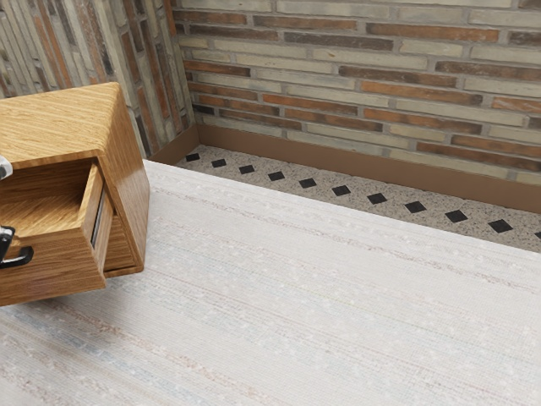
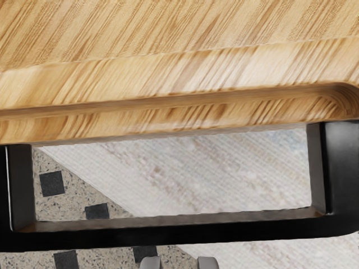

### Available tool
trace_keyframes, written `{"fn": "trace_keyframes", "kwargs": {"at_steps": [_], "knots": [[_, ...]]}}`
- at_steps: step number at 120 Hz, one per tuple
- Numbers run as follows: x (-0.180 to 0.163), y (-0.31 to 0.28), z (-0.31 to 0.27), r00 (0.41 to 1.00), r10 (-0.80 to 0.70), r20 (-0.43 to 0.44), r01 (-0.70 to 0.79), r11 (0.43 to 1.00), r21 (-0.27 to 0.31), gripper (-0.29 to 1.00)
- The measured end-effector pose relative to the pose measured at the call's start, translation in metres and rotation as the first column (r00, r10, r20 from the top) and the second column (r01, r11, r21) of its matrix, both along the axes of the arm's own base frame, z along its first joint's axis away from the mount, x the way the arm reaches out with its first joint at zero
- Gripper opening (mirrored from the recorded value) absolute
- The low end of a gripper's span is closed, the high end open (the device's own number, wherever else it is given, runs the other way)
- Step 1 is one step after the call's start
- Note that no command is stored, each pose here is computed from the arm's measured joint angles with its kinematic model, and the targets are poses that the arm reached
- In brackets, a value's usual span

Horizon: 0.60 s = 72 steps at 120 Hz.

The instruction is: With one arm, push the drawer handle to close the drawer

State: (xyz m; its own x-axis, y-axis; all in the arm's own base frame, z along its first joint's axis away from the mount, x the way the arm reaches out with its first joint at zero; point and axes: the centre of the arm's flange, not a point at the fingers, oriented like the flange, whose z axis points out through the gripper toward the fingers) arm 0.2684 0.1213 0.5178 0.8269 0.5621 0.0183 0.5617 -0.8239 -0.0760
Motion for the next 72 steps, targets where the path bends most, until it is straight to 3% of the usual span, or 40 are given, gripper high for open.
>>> {"fn": "trace_keyframes", "kwargs": {"at_steps": [34, 72], "knots": [[0.03, 0.021, 0.007, 0.997, 0.025, 0.073, -0.027, 0.999, 0.02, -0.01], [0.09, 0.076, 0.003, 0.993, 0.097, 0.062, -0.099, 0.995, 0.026, 0.0]]}}
